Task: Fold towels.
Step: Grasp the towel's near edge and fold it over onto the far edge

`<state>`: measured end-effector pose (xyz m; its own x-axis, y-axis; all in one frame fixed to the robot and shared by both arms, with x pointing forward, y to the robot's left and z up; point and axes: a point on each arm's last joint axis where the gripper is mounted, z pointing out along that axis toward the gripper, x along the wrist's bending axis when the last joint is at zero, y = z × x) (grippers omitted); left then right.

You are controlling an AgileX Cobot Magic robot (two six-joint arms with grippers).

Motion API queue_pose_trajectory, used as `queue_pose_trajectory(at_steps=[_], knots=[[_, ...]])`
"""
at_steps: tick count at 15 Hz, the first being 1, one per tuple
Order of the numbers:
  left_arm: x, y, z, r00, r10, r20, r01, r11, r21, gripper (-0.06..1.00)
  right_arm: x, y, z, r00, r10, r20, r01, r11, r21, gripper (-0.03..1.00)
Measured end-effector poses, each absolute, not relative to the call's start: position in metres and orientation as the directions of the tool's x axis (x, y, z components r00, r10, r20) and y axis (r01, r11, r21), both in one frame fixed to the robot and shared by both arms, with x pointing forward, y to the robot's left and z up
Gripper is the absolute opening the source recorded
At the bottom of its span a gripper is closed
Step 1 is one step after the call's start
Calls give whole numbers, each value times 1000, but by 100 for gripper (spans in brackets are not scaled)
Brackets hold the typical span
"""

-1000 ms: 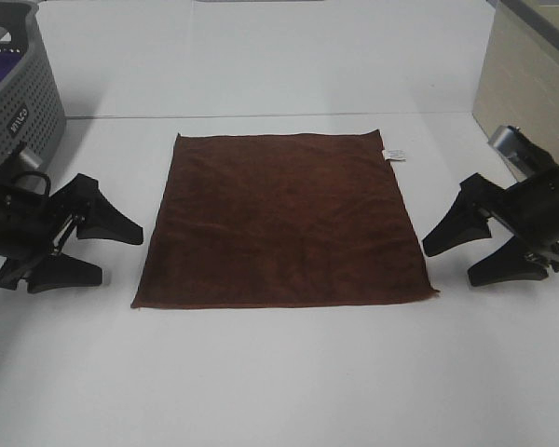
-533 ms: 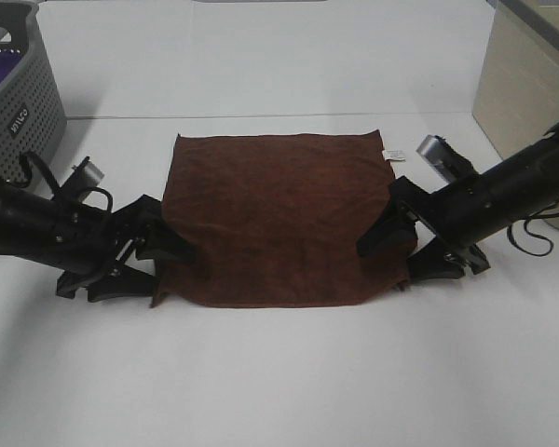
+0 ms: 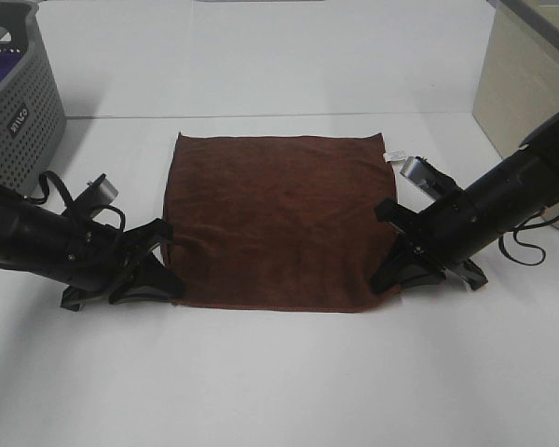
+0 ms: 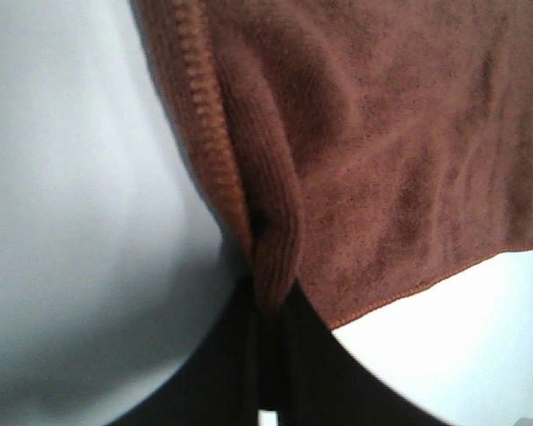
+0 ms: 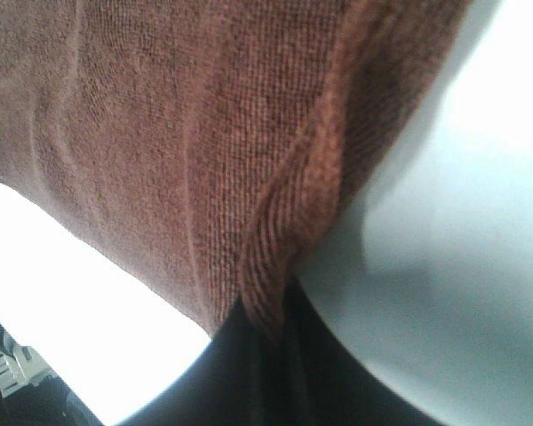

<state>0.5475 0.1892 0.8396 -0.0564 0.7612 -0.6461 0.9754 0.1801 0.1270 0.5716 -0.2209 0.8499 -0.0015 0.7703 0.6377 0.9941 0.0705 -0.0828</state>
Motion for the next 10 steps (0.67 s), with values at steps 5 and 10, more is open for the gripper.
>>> queue_pose_trajectory(at_steps=[5,10], knots=[[539,193,884,5,793,-609,983,107,148,1,557,-226,888,-1,807,590,994,64,-85,0],[509,196,881,-68,812,-580,998,64,-27,1,514,-227,893,65,812,579,982,51,-181,0]])
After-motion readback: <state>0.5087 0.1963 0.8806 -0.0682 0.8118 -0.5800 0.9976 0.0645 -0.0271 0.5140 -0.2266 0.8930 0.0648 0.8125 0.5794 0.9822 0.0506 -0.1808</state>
